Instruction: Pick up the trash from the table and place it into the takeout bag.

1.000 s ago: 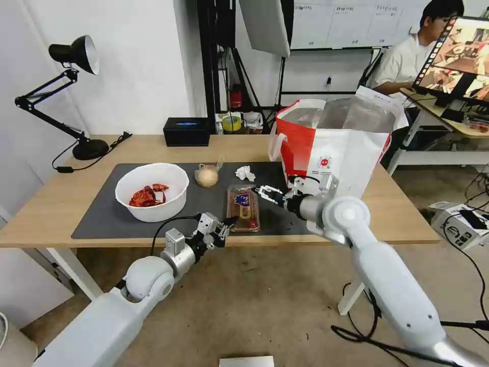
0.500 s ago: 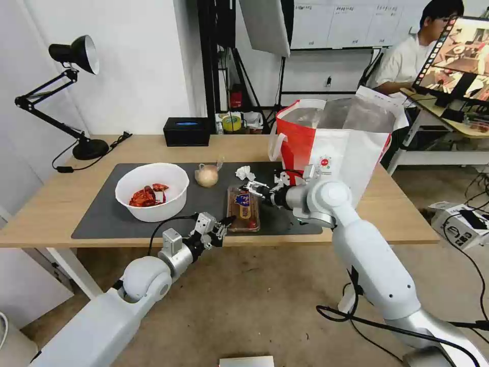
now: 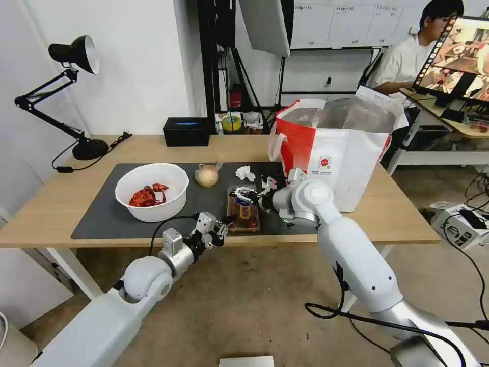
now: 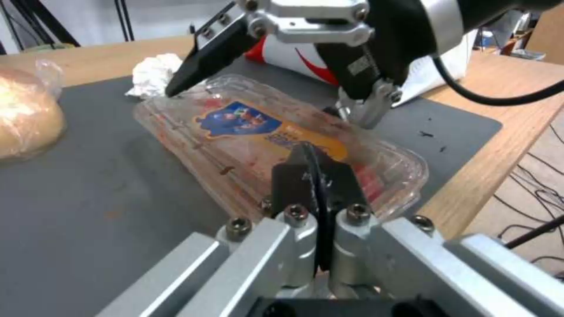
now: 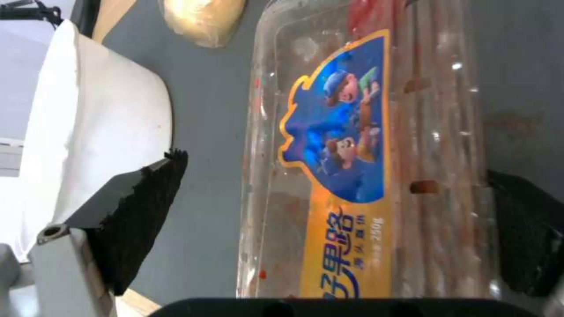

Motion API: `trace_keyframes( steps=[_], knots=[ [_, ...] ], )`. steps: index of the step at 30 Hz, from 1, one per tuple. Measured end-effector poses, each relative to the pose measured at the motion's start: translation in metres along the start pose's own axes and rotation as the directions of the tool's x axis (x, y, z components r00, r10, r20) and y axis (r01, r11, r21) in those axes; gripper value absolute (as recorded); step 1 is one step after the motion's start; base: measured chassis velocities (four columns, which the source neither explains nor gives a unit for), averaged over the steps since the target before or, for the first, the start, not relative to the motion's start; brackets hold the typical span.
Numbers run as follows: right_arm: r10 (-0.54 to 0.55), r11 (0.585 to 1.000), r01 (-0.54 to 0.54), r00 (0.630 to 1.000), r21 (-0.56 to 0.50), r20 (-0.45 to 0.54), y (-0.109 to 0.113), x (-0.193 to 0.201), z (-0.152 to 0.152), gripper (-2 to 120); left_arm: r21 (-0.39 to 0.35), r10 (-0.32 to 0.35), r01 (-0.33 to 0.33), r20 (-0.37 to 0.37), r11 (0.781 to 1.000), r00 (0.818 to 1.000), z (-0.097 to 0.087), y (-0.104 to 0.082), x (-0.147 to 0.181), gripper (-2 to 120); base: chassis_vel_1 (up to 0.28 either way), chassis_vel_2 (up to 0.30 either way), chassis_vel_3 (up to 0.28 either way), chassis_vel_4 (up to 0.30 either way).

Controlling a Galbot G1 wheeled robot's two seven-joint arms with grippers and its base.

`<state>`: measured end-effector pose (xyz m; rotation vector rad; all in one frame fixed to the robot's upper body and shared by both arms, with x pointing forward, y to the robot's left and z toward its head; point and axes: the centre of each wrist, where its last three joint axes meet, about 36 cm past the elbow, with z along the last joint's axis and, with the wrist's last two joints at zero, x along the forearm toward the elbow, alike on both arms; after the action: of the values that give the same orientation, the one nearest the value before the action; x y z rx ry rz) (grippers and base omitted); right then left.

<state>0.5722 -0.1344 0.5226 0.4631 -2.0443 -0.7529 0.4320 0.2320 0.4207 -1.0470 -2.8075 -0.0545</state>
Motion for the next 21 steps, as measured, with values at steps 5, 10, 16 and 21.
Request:
trace_keyframes(
  steps=[5, 10, 16, 21],
  knots=[
    [0.002, 1.0, -0.002, 1.0, 0.002, -0.009, 0.002, -0.006, -0.001, 100, 0.002, 0.002, -0.002, 0.003, 1.0, 1.0, 0.0, -0.001, 0.0, 0, 0.0, 0.0, 0.0, 0.0],
    [0.005, 1.0, -0.005, 1.0, 0.002, -0.019, 0.004, -0.012, -0.001, 100, 0.0, 0.004, -0.004, 0.005, 1.0, 1.0, -0.001, -0.002, 0.0, 0, 0.0, 0.0, 0.0, 0.0],
    [0.015, 1.0, -0.015, 0.999, 0.006, -0.028, 0.006, -0.015, -0.001, 98, -0.003, 0.002, -0.002, 0.007, 1.0, 1.0, -0.003, 0.001, 0.002, 0, 0.0, 0.0, 0.0, 0.0],
    [0.034, 0.999, -0.033, 0.999, 0.01, -0.035, 0.003, -0.017, 0.001, 80, -0.001, 0.003, -0.003, 0.02, 1.0, 1.0, -0.003, 0.0, 0.003, 0, 0.0, 0.0, 0.0, 0.0]
  ],
)
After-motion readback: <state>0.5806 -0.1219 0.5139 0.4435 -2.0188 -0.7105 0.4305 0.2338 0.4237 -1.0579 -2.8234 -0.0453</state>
